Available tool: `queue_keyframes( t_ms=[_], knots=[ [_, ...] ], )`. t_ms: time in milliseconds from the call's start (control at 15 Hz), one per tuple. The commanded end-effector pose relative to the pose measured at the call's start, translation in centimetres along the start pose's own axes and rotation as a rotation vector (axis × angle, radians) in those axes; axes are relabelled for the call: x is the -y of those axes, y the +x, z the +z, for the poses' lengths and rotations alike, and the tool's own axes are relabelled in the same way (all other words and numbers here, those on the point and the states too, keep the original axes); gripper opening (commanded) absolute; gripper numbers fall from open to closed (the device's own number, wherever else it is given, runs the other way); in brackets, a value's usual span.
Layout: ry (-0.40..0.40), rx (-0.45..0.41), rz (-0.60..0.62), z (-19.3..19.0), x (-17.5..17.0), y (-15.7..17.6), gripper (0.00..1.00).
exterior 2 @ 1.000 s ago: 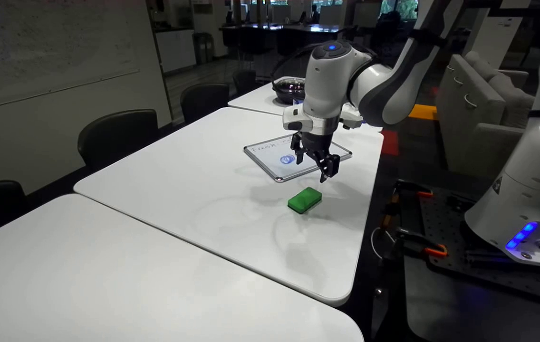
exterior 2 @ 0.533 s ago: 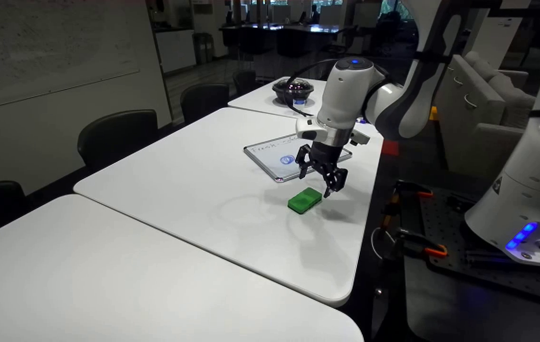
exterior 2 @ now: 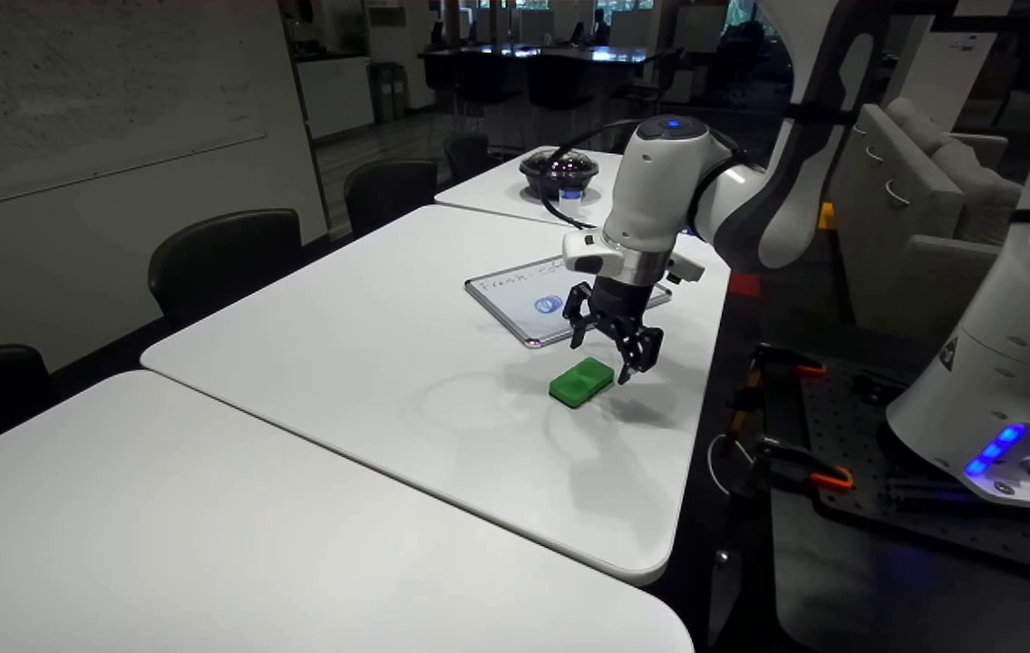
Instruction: Pick up the green duster and rub the blue written objects on the white board
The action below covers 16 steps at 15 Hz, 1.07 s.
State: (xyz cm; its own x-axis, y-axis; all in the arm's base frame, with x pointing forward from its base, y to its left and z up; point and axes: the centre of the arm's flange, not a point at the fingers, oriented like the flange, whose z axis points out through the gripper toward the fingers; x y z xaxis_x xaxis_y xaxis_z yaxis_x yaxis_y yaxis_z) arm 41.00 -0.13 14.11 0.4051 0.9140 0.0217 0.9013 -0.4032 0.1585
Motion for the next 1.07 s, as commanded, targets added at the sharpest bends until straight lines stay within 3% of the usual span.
queue_keyframes(
  t_ms=[0,467,1000],
  knots=[
    [0.038,-0.034,-0.014,0.3,-1.4,0.0,1.0],
    [0.066,-0.065,0.021,1.0,-2.8,0.0,1.0],
    [0.116,-0.043,0.038,1.8,-4.6,0.2,1.0]
  ],
)
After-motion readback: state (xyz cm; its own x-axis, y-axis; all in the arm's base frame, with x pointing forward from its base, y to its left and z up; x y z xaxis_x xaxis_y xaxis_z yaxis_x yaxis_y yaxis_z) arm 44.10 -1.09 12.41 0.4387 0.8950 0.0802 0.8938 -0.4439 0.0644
